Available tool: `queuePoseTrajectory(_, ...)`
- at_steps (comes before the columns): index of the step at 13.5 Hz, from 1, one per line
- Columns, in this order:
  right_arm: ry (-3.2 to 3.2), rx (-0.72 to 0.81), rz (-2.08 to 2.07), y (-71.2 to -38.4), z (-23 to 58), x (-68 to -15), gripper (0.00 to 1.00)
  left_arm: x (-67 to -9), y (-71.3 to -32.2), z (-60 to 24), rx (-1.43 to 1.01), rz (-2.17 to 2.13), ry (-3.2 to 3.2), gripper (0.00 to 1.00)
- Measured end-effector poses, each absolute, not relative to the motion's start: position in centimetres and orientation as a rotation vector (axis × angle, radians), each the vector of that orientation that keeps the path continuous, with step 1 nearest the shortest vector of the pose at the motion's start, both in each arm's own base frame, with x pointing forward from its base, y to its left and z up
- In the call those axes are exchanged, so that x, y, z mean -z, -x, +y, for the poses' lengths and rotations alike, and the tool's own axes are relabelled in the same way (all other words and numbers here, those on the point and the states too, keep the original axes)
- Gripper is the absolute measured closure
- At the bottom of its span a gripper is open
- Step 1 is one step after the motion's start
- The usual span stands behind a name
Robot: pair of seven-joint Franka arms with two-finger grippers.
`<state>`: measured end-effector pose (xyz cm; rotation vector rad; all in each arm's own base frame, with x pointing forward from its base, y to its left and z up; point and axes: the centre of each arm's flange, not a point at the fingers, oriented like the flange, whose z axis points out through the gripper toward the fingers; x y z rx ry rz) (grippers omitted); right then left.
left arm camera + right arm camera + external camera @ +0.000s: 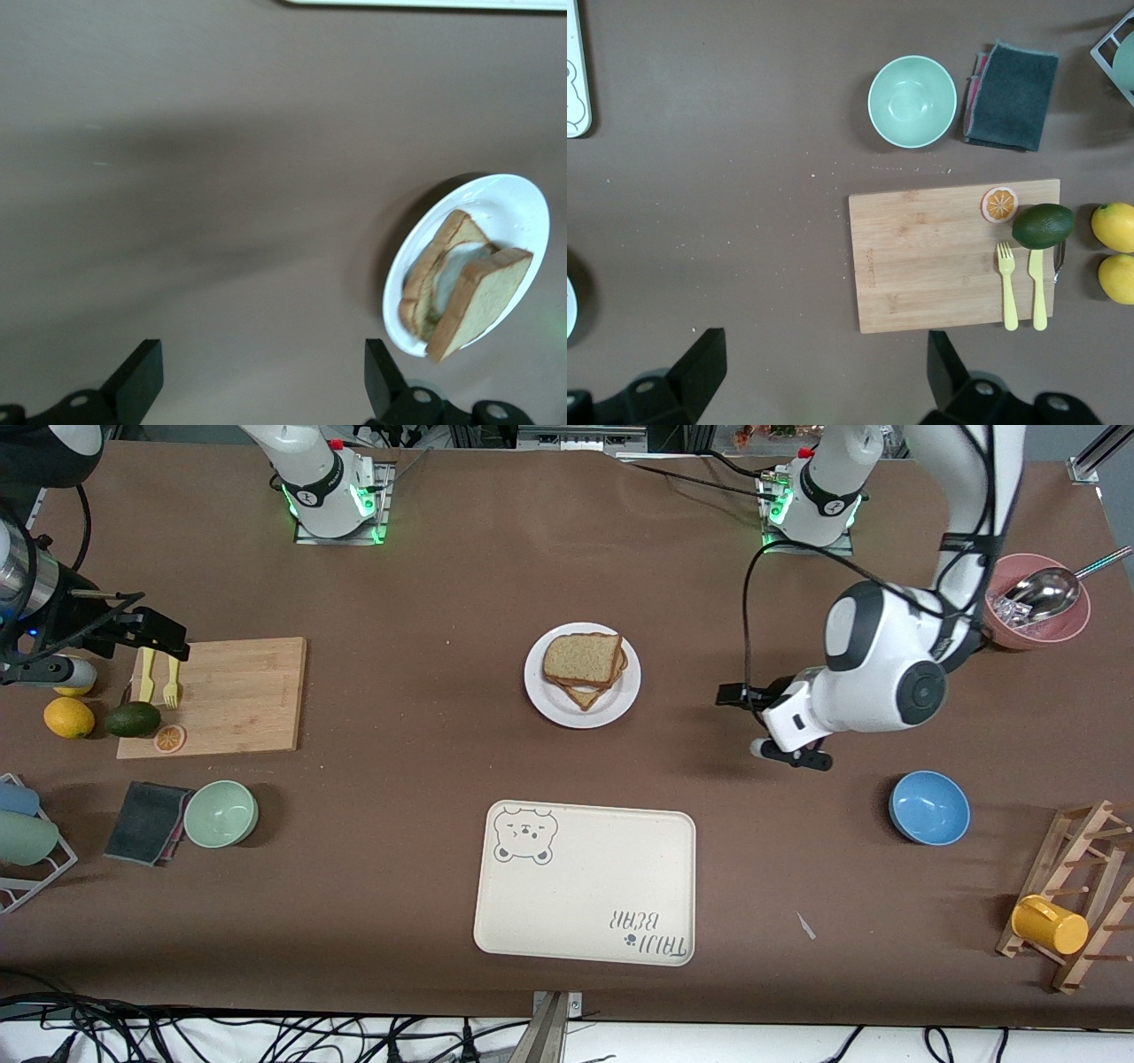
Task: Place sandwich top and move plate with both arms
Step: 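Reach the left gripper to the white plate rim and grasp it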
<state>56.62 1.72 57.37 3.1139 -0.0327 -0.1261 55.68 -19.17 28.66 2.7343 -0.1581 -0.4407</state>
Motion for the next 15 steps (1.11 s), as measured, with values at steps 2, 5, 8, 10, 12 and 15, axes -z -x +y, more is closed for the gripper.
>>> queuePoseTrajectory(2,-3.114,0.126,-0.034,-56.6,1.7,-57.4,0.0,-26.7,-54.8,-21.5,0.452,-0.129,-2.689,0.0)
queuePoseTrajectory(5,-3.114,0.127,-0.037,-56.6,1.6,-57.3,0.0,-24.2,-52.9,-25.6,0.474,-0.053,-2.601,0.01)
queuePoseTrajectory(8,-3.114,0.128,-0.038,-56.6,1.6,-57.3,0.0,-21.5,-51.0,-29.0,0.471,-0.021,-2.575,0.08)
queuePoseTrajectory(10,-3.114,0.128,-0.038,-56.6,1.5,-57.3,0.0,-19.9,-50.4,-29.9,0.48,-0.008,-2.557,0.19)
queuePoseTrajectory(12,-3.114,0.128,-0.039,-56.7,1.5,-57.3,0.0,-18.2,-50.1,-29.8,0.486,-0.01,-2.51,0.25)
queuePoseTrajectory(15,-3.114,0.129,-0.04,-56.7,1.5,-57.3,0.0,-16.1,-49.5,-29.5,0.491,0.001,-2.452,0.33)
